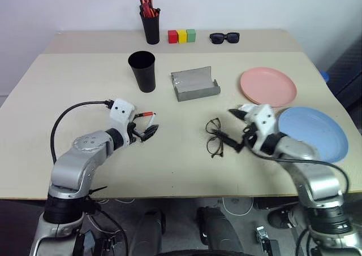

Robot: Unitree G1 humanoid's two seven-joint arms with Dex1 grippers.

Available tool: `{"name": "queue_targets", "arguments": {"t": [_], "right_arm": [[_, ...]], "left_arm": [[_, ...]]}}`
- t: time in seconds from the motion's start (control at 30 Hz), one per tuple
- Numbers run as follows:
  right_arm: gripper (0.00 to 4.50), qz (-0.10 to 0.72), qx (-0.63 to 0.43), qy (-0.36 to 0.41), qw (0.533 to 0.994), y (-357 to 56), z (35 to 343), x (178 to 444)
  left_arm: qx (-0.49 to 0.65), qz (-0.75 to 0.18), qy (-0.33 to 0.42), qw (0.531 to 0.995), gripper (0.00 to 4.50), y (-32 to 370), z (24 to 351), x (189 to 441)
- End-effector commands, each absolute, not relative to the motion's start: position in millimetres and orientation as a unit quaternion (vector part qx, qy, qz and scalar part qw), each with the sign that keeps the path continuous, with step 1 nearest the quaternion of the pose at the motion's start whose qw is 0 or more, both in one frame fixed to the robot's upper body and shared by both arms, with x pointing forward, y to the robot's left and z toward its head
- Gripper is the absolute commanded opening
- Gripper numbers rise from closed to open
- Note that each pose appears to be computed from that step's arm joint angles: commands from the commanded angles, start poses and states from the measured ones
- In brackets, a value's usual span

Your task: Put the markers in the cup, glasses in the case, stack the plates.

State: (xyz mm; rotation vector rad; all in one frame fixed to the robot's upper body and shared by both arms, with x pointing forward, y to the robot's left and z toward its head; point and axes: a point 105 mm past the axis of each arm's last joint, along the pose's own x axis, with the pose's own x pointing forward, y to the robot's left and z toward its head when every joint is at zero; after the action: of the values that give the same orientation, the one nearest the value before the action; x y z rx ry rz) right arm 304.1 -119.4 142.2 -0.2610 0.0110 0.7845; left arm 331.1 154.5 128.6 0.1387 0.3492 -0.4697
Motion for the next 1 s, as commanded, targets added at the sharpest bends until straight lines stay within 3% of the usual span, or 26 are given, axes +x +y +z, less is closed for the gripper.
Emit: {"name": "queue_targets", "arguments": {"t": [0.03,0.23,0.53,0.63,0.87,1.0], "right_arm": [[4.50,0.379,-0.135,-0.021,0.915,-94,150,300],[4.50,0.394,-0.112,-0.021,0.912,-65,148,294],[4.50,0.383,-0.105,-0.020,0.917,-63,145,297],[4.50,0.380,-0.104,-0.017,0.919,-64,143,296],[4.50,0.382,-0.102,-0.017,0.918,-62,143,297],[4.50,0.389,-0.102,-0.016,0.916,-60,142,298]], "left_arm": [[0.063,-0.212,0.215,0.951,4.42,156,123,332],[0.040,-0.213,0.296,0.930,4.42,141,113,328],[0.037,-0.198,0.357,0.912,4.42,124,106,338],[0.042,-0.171,0.370,0.912,3.57,130,104,346],[0.045,-0.162,0.384,0.908,0.13,130,103,345],[0.029,-0.166,0.372,0.913,0.05,129,110,344]]}}
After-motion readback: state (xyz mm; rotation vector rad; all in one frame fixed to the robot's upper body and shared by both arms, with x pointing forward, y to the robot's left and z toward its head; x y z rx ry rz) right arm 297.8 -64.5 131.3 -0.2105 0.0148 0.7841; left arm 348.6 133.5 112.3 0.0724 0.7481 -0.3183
